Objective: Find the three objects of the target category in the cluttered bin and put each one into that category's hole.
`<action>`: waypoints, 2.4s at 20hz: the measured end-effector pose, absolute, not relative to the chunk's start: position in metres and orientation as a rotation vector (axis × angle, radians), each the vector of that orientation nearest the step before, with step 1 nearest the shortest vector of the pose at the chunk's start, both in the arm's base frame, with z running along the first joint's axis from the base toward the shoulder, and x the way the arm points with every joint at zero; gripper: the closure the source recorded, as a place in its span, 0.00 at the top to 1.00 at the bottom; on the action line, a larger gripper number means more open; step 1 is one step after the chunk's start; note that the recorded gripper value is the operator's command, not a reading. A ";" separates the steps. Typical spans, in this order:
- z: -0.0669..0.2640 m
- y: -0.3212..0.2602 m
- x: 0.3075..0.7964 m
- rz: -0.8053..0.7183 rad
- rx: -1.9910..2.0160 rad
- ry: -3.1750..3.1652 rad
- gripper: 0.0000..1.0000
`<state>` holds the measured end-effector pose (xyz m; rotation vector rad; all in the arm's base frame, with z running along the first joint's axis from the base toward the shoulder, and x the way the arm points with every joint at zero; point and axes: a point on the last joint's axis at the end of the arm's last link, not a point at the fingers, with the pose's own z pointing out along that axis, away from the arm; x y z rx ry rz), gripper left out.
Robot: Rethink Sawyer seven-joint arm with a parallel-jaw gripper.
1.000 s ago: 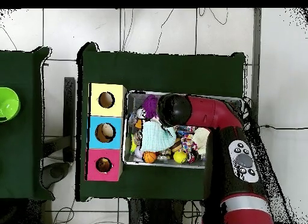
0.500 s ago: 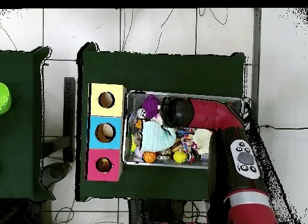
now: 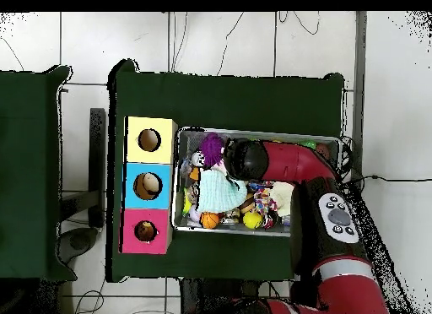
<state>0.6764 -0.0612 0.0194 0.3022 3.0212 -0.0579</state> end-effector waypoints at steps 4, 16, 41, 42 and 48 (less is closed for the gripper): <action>0.011 -0.058 0.673 -0.051 0.300 3.030 1.00; -0.010 -0.040 0.661 -0.043 0.267 3.073 1.00; -0.031 -0.089 0.642 -0.163 0.198 3.001 1.00; -0.034 -0.095 0.644 -0.155 0.209 2.970 1.00; -0.049 -0.106 0.634 -0.107 0.259 2.951 1.00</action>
